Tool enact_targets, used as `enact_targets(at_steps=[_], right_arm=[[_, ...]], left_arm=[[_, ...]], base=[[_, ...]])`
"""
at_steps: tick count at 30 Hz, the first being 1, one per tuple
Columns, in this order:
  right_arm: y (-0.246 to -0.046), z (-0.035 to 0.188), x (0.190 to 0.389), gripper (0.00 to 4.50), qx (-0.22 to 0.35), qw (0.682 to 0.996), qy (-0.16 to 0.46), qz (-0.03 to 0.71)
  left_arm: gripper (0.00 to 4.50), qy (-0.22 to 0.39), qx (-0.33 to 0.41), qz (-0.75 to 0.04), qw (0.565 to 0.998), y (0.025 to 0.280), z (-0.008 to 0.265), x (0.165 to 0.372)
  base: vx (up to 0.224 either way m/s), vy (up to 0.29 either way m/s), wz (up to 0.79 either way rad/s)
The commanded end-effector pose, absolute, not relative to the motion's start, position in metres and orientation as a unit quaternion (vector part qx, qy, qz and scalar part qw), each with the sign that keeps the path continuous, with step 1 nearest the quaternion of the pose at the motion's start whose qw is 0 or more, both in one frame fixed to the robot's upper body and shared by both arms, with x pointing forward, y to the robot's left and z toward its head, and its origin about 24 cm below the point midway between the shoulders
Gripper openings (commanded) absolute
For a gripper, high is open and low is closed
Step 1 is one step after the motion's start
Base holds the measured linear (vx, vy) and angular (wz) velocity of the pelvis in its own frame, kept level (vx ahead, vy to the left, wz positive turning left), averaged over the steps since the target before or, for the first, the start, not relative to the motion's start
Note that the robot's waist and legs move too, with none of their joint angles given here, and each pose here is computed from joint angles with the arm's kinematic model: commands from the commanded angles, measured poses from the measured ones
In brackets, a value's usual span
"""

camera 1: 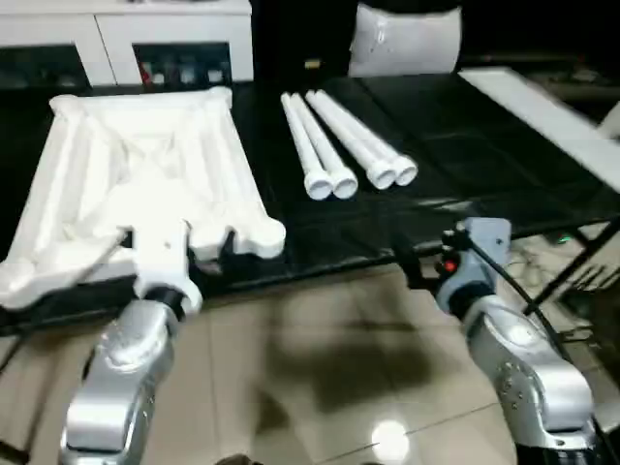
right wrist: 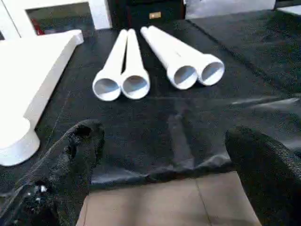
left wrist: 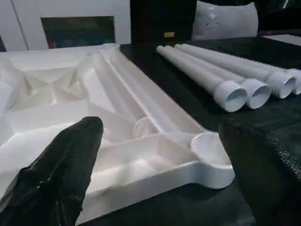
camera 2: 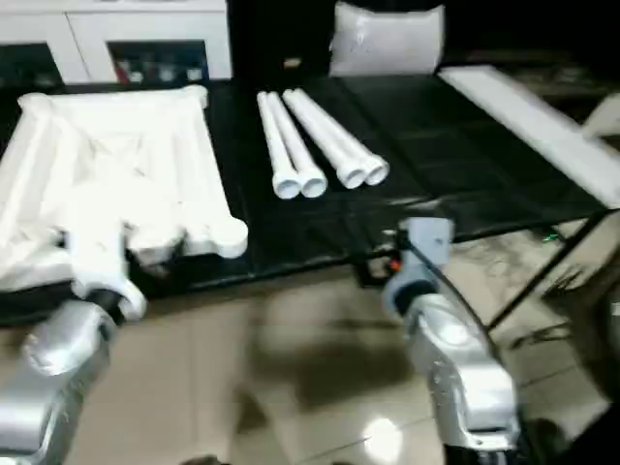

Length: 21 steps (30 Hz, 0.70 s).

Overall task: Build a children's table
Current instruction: Move to table

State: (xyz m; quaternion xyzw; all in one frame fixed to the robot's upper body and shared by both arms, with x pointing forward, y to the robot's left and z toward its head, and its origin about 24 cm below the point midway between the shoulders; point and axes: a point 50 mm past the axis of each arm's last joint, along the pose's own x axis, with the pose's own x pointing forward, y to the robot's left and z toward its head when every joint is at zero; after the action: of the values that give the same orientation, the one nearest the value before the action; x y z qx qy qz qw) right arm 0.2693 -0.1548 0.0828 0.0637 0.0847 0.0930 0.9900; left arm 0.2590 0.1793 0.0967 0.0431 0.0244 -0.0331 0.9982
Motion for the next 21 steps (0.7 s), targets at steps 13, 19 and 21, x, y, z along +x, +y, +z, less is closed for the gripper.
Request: enact_targets(at_steps=[13, 19, 21], right_arm=[[-0.141, 0.088, 0.284, 4.5, 0.023, 0.98, 0.062, 0.188], [-0.14, 0.091, 0.286, 4.5, 0.014, 0.975, 0.06, 0.214], [-0.142, 0.091, 0.285, 4.5, 0.011, 0.974, 0.061, 0.219]], left_arm=[[4.4, 0.018, 0.071, -0.018, 0.997, 0.176, 0.097, 0.271], [4.4, 0.012, 0.087, -0.026, 0.996, 0.173, 0.099, 0.275], [4.4, 0.013, 0.091, -0.028, 0.995, 0.172, 0.099, 0.276]], base=[[0.106, -0.021, -0.02], [0.113, -0.004, -0.07], [0.017, 0.004, 0.19]])
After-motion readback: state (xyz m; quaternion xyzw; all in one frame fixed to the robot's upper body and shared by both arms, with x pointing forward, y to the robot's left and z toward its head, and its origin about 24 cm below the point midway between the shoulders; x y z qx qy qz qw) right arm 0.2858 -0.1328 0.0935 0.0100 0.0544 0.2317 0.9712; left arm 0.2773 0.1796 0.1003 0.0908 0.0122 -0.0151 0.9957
